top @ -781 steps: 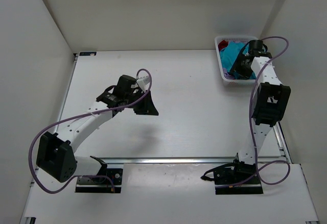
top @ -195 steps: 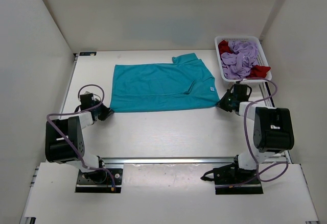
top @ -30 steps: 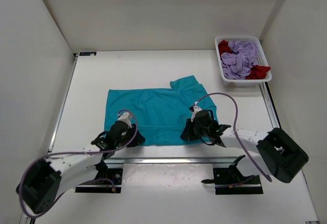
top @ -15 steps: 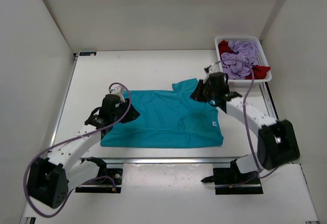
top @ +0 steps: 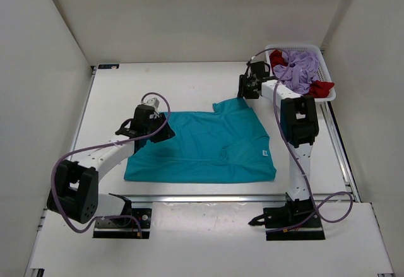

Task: Fold and stack the t-shirts
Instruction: Grap the side of the flattened tshirt furthest away from the robot with both arms

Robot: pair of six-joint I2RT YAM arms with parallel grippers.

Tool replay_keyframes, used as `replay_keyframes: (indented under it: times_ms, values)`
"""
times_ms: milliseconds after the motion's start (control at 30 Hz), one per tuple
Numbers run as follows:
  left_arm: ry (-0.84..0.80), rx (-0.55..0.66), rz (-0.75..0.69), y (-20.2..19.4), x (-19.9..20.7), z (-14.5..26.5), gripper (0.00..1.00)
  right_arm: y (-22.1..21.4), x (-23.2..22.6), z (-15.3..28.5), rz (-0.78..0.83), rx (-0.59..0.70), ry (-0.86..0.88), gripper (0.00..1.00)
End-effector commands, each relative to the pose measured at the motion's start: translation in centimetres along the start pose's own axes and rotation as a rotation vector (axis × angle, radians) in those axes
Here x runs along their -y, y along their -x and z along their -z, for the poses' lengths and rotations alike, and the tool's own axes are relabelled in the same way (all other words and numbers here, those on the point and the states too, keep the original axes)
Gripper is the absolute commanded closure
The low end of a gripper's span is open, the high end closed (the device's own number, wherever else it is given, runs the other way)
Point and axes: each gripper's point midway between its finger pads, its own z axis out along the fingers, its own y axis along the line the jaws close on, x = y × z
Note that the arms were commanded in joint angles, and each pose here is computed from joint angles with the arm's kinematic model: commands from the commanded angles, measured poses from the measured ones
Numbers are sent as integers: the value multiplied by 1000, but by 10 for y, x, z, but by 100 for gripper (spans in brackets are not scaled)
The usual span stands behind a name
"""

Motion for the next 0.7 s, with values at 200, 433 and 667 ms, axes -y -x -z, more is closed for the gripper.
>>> replay_keyframes:
  times_ms: [200,433,667]
  values:
    - [-32,21,-25,14,11,-9,56,-3,-7,-6,58,-58,18,88]
    - [-45,46,-1,21,10,-3,55,26,-43,64,120,142,34,100]
    - [-81,41,8,15,15,-1,57,-85,-94,138,122,185,139,96]
